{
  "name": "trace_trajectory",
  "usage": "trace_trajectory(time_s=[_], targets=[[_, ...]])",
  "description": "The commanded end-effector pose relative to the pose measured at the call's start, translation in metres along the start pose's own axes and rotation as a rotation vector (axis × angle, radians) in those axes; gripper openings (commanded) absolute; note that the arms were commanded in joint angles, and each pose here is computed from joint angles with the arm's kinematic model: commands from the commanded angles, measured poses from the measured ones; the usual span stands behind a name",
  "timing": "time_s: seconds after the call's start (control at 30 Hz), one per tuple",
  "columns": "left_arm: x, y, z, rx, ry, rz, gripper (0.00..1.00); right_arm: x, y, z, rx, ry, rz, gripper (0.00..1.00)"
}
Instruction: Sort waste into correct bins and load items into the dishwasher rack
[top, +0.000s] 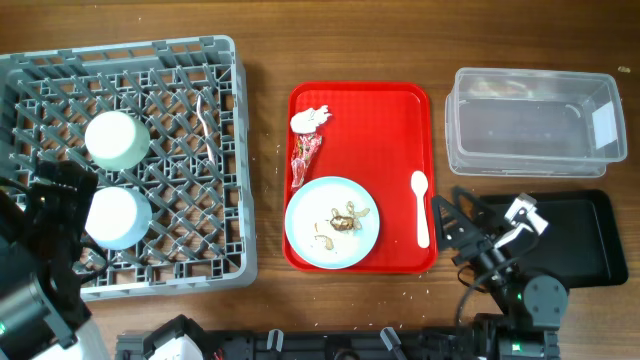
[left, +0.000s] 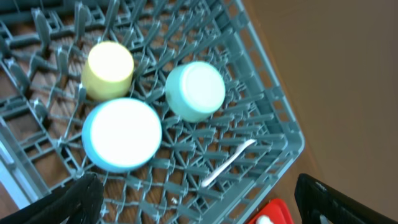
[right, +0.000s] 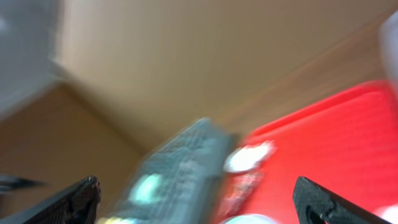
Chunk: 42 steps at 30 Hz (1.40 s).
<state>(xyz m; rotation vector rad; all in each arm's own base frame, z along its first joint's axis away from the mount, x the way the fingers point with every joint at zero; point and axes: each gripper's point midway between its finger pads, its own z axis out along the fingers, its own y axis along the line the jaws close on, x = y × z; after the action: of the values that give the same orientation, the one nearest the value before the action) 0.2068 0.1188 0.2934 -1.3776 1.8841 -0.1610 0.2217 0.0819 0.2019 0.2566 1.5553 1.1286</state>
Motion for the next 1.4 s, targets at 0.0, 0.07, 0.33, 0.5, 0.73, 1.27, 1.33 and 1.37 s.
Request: trace_trajectory(time_s=[0.0, 0.07, 0.33, 0.5, 0.73, 1.27, 1.33, 1.37], targets=[[0.009, 0.001, 0.009, -0.009, 0.068, 0.002, 1.0, -0.006, 0.05, -0.006, -0.208, 0.059, 0.389, 1.0], [0.011, 0.004, 0.013, -0.029, 0.091, -0.001, 1.0, -0.037, 0.078, -0.015, -0.325, -0.068, 0.393, 1.0], [0.013, 0.007, 0.029, -0.067, 0.136, -0.008, 1.0, -0.058, 0.098, 0.035, -0.096, 0.221, -0.109, 1.0], [0.014, 0.009, 0.038, -0.089, 0.161, -0.011, 1.0, -0.061, 0.024, 0.055, 0.483, 0.681, -0.261, 1.0], [0.016, 0.012, 0.048, -0.114, 0.191, -0.015, 1.0, 0.014, -0.025, 0.054, 0.869, 1.076, -0.329, 0.98], [0.016, 0.012, 0.05, -0.118, 0.196, -0.016, 1.0, 0.197, -0.069, 0.22, 0.704, 0.934, -0.142, 0.82], [0.016, 0.013, 0.05, -0.118, 0.196, -0.016, 1.0, 0.195, -0.074, 0.216, 0.734, 0.936, -0.161, 0.82], [0.016, 0.012, 0.05, -0.118, 0.196, -0.015, 1.0, 0.197, -0.078, 0.212, 0.749, 0.948, -0.162, 0.82]])
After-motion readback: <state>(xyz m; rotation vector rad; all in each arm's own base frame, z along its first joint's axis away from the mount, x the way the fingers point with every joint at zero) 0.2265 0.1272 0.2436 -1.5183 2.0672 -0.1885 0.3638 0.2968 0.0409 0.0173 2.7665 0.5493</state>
